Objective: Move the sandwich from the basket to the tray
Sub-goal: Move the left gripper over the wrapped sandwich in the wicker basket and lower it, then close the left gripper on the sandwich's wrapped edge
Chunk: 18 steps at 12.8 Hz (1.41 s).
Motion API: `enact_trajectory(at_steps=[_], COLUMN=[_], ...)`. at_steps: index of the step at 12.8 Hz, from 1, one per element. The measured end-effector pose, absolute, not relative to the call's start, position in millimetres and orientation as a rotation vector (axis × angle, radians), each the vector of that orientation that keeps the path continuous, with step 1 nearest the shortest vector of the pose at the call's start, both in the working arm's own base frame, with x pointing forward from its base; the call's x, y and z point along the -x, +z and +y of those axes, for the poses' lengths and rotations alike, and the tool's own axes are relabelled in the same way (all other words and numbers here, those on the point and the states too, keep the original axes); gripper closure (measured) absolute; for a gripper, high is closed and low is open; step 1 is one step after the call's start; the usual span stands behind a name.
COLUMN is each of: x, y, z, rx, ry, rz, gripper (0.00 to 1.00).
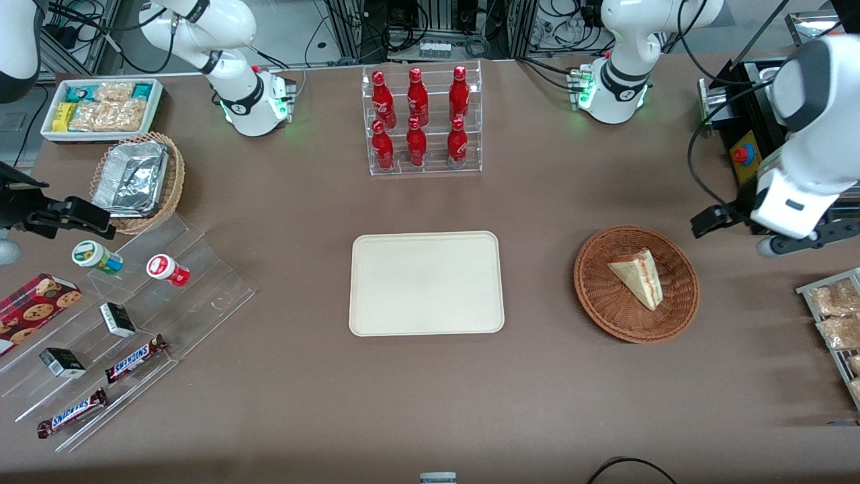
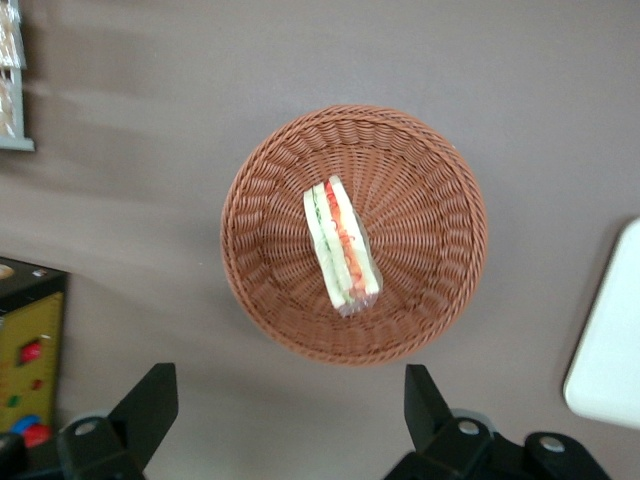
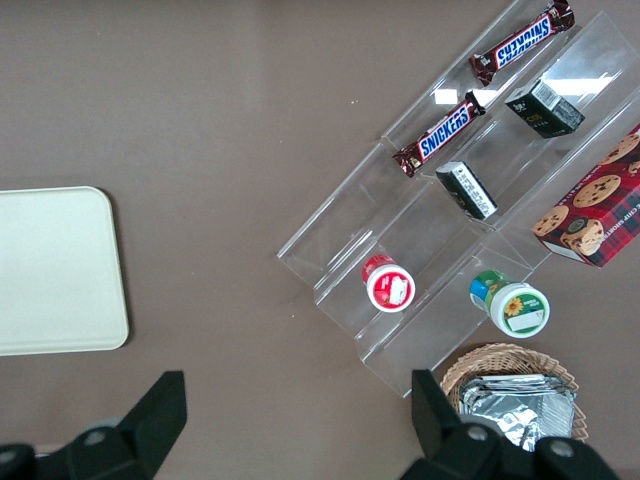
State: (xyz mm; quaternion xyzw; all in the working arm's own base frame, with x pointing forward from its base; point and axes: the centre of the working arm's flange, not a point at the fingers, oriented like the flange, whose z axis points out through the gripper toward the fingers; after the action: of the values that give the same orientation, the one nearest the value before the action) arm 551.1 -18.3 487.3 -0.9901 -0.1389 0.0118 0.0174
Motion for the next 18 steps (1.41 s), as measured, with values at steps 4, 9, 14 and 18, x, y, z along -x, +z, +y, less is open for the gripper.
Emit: enact_trajectory(at_steps=[4,9,14,18], x=[-539.6,-529.1,-536.4,-541.4], y=[418.5,378.2,342.0,305.4], z=[-22.1,-31.4,-37.1,-54.9], rx=[3.054,3.033,3.018,3.026], ry=[-0.049,-0.05,-0.024,-0.05], rz=[-0.645,-0.762,-0.833,-0.879], gripper=[0.0,0.0,0.0,0.0])
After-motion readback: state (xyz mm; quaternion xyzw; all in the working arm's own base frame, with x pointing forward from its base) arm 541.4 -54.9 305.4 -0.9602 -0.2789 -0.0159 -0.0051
